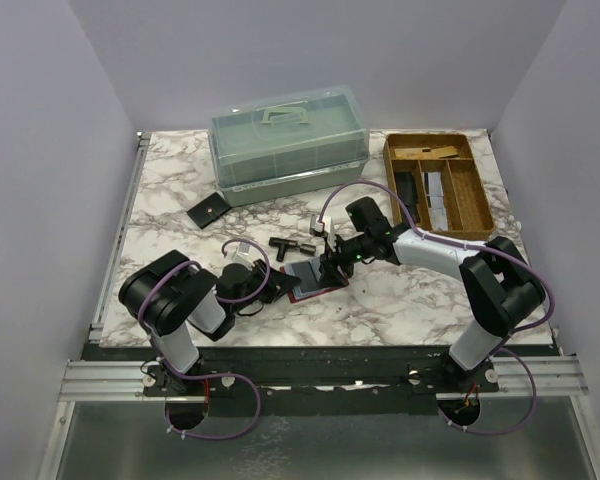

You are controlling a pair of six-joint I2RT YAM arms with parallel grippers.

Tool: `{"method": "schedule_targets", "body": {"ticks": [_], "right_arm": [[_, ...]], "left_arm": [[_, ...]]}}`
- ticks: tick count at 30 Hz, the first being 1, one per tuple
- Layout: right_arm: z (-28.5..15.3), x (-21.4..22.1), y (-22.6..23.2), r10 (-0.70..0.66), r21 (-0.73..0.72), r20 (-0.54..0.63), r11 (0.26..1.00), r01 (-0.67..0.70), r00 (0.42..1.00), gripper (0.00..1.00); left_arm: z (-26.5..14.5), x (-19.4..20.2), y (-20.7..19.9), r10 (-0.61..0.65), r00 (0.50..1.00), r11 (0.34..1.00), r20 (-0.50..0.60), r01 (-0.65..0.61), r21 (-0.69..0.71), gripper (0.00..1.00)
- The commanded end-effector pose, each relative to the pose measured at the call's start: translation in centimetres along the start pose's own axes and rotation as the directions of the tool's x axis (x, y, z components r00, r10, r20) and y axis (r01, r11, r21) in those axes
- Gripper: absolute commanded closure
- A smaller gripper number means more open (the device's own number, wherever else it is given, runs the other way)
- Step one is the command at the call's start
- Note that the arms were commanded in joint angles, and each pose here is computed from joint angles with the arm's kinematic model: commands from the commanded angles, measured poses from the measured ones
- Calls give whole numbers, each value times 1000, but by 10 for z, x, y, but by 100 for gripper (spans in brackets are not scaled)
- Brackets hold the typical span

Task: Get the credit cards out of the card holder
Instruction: Remove the credit card from the card holder.

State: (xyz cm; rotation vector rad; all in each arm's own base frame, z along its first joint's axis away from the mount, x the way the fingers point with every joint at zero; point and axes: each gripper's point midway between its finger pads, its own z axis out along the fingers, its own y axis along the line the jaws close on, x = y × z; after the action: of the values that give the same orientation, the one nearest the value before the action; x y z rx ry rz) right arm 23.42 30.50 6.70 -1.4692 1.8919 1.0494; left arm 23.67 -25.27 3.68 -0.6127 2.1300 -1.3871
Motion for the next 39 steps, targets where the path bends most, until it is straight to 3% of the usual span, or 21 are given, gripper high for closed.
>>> {"method": "schedule_targets", "body": {"ticks": [1,39], "right_arm": [[2,-5,-2,-16,3,-1,1000,16,1000,41],[9,2,-13,86,31,-43,996,-85,995,35]], "left_arm": [[-6,0,-10,32,999,999,-1,-32,38,80],[-11,2,-39,45,999,987,-20,-42,155,87]]}}
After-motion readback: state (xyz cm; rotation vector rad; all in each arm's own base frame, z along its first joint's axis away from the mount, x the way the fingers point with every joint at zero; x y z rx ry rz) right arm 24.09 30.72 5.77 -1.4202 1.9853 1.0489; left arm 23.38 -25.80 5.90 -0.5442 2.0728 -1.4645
